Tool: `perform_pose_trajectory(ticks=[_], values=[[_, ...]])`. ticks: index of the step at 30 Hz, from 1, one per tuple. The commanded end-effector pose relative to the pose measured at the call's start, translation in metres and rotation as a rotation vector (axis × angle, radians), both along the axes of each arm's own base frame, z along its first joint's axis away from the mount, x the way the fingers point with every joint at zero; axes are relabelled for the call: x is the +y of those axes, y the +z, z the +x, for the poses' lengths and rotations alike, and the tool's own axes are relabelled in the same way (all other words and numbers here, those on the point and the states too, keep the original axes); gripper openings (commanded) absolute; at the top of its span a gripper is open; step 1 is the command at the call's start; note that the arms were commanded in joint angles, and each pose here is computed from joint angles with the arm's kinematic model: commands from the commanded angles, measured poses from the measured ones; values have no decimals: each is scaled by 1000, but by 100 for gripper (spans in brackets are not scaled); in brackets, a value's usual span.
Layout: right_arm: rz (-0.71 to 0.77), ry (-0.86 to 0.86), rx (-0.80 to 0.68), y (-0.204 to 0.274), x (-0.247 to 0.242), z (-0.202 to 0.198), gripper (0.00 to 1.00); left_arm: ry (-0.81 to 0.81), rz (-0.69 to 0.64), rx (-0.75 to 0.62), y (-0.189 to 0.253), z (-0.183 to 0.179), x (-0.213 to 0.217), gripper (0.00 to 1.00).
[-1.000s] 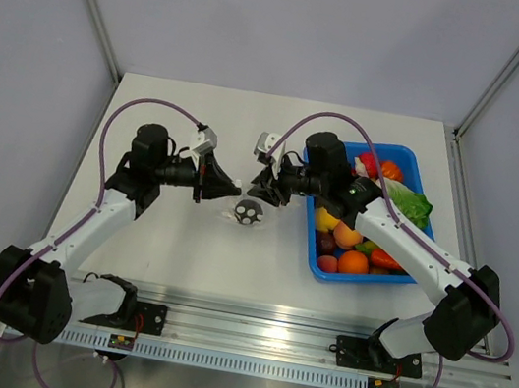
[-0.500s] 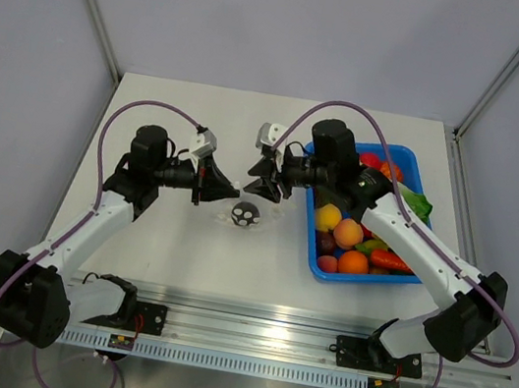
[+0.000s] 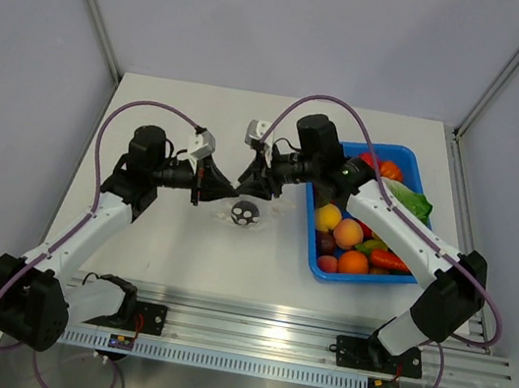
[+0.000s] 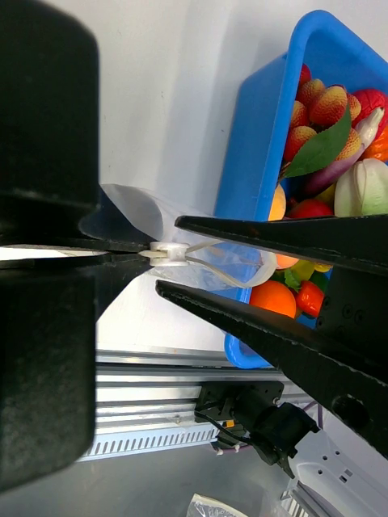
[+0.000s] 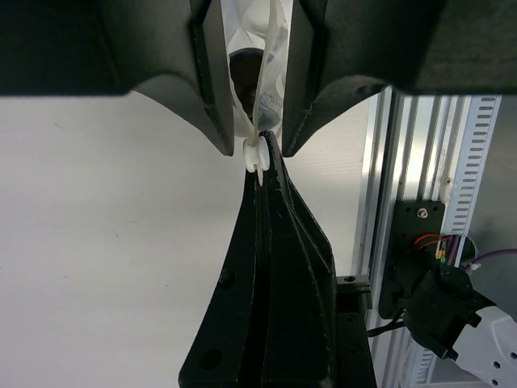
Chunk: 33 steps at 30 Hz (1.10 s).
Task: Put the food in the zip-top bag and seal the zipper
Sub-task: Zip the zipper food storage bag at the center of the board.
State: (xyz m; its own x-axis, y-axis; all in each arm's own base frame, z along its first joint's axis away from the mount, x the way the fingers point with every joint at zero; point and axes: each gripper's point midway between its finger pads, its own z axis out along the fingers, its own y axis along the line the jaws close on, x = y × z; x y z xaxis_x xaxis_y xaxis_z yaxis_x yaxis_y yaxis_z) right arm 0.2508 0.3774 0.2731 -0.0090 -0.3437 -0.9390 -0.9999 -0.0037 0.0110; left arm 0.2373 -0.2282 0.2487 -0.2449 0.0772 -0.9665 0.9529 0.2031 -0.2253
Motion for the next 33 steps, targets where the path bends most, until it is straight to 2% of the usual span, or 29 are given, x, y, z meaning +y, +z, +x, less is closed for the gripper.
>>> perform_pose_trajectory(ticks=[1, 7, 14, 15, 16, 19, 33], values=[[62, 23, -24, 27, 6, 0, 36, -4, -12, -80, 17, 1, 0, 0], [58, 35, 3, 24, 9, 0, 24, -5, -11, -84, 17, 0, 1, 0], [51, 45, 21, 21, 11, 0, 24, -5, -12, -93, 19, 1, 0, 0], [48, 45, 23, 20, 11, 0, 20, -7, -12, -87, 18, 1, 0, 0], [46, 43, 25, 19, 11, 0, 10, -4, -10, -92, 18, 1, 1, 0], [41, 40, 24, 18, 10, 1, 0, -1, -10, -92, 18, 2, 1, 0], [-40, -50, 21, -15, -15, -5, 0, 67, -25, -136, 29, 10, 7, 0]])
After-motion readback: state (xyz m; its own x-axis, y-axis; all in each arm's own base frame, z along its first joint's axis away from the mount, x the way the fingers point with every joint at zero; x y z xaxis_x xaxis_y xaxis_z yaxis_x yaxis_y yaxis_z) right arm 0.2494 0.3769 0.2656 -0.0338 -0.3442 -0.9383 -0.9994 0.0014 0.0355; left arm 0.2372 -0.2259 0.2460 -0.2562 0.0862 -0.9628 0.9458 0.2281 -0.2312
